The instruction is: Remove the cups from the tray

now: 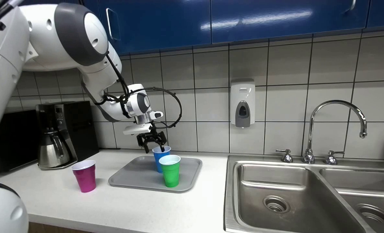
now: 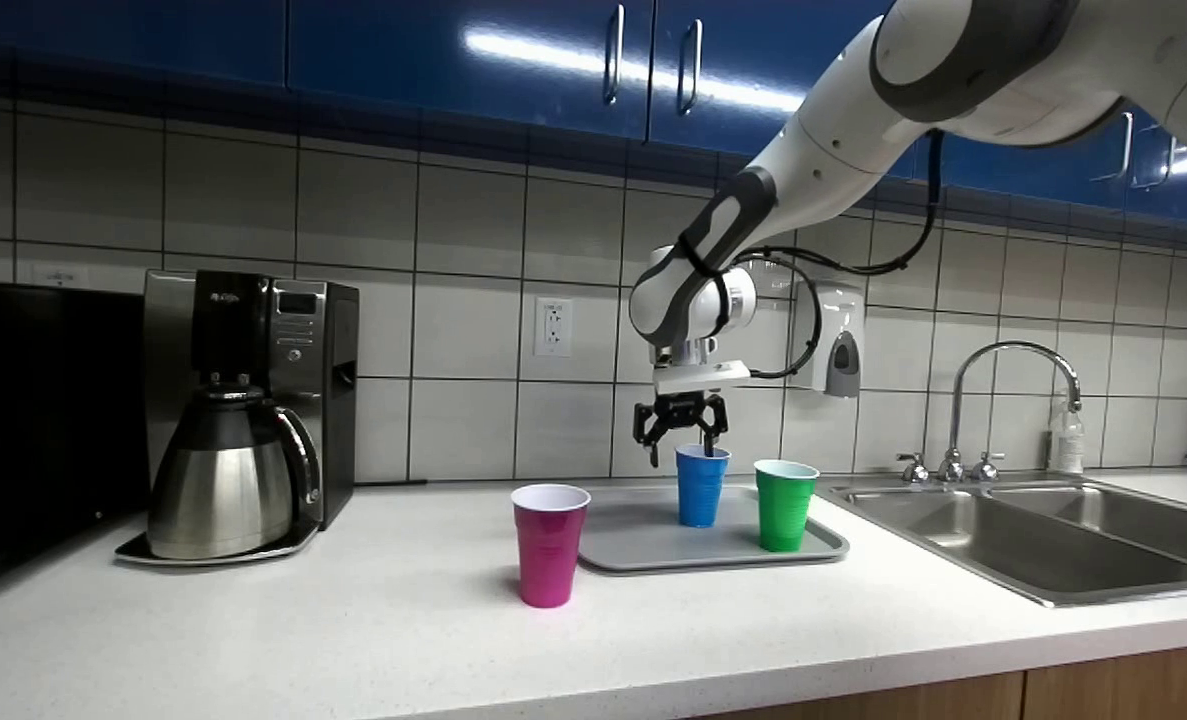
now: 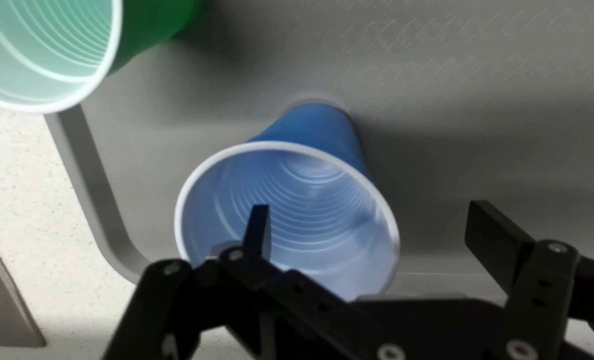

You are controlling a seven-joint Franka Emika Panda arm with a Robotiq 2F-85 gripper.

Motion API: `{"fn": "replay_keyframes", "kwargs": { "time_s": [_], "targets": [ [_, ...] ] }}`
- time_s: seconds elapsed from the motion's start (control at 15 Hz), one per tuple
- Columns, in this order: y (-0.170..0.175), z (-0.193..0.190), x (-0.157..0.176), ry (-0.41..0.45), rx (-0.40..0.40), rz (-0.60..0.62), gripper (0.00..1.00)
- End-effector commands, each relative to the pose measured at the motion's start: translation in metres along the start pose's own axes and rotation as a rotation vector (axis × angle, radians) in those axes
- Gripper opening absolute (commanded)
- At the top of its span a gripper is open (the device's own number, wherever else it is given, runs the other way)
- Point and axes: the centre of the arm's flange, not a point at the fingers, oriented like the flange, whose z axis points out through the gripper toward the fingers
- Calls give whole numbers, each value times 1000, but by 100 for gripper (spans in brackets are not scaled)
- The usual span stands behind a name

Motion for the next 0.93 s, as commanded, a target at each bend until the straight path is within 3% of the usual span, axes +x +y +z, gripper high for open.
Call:
{"fn": "replay_keyframes", "kwargs": {
  "time_s": [0.0, 0.07, 0.13, 0.2, 0.8, 0.87],
  "targets": [
    [3, 5, 19, 8, -4, 16, 100],
    [4, 7, 19, 8, -5, 17, 100],
    [5, 8, 20, 9, -7, 19, 90],
    [6, 9, 21, 11, -8, 21, 72],
    [7, 9, 22, 18, -10, 18, 3],
    [7, 9, 22, 18, -10, 18, 0]
  ]
}}
